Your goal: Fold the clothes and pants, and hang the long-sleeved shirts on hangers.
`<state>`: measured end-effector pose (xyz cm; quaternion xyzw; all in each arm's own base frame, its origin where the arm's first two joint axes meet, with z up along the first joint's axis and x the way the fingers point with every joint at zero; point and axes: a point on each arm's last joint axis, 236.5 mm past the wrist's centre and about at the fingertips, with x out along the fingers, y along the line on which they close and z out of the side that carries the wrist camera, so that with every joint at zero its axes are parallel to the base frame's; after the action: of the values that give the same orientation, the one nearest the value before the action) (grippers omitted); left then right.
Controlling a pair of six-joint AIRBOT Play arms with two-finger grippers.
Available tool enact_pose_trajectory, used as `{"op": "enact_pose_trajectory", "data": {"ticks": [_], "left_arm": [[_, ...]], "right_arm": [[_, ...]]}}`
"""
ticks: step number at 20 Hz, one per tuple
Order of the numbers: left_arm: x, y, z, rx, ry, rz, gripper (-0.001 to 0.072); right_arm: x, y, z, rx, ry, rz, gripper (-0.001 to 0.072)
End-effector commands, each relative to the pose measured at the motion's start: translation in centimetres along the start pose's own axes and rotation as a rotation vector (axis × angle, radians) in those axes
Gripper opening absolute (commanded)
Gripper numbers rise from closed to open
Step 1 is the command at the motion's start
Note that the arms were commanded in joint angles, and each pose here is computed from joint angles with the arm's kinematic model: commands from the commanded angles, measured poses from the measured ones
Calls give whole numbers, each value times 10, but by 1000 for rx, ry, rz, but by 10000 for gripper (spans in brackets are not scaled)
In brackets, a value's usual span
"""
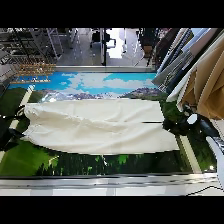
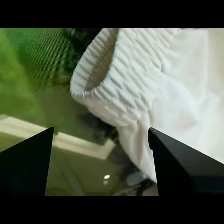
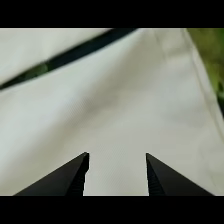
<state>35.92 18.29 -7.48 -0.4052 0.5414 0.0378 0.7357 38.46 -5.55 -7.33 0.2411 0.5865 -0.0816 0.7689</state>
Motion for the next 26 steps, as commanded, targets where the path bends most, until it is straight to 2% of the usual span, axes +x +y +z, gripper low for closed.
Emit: {"op": "enact_pose_trajectory", "data": {"ticks": [1, 6, 10, 13, 14, 15, 16, 20, 21, 24, 26], "left_arm": [[15, -16, 15, -89, -41, -117, 652], [33, -14, 15, -140, -20, -158, 650], [49, -16, 17, -132, -20, -140, 623], [60, -26, 11, -108, 6, -141, 229], [60, -31, 9, -105, 14, -149, 58], [60, -32, 9, -104, 18, -155, 20], [58, -34, 7, -106, 26, -163, 20], [48, -33, -4, -120, 73, -196, 19], [45, -33, -7, -128, 87, -208, 20], [23, -31, -12, -158, 115, -270, 17], [-9, -31, -11, -149, 109, -302, 17]], "right_arm": [[-7, -14, -67, 25, 233, 127, 410], [-39, -51, -122, 233, 255, 286, 425], [-31, -82, -130, 402, 193, 295, 430], [-17, -91, -116, 474, 78, 299, 430], [-15, -88, -105, 475, 35, 332, 430], [-15, -84, -93, 483, -9, 366, 435], [-16, -81, -77, 509, -65, 401, 468], [7, -80, -69, 524, -77, 369, 463], [14, -77, -71, 513, -60, 361, 404], [19, -70, -69, 474, -64, 349, 28], [5, -55, -70, 367, -62, 393, 14]]}}
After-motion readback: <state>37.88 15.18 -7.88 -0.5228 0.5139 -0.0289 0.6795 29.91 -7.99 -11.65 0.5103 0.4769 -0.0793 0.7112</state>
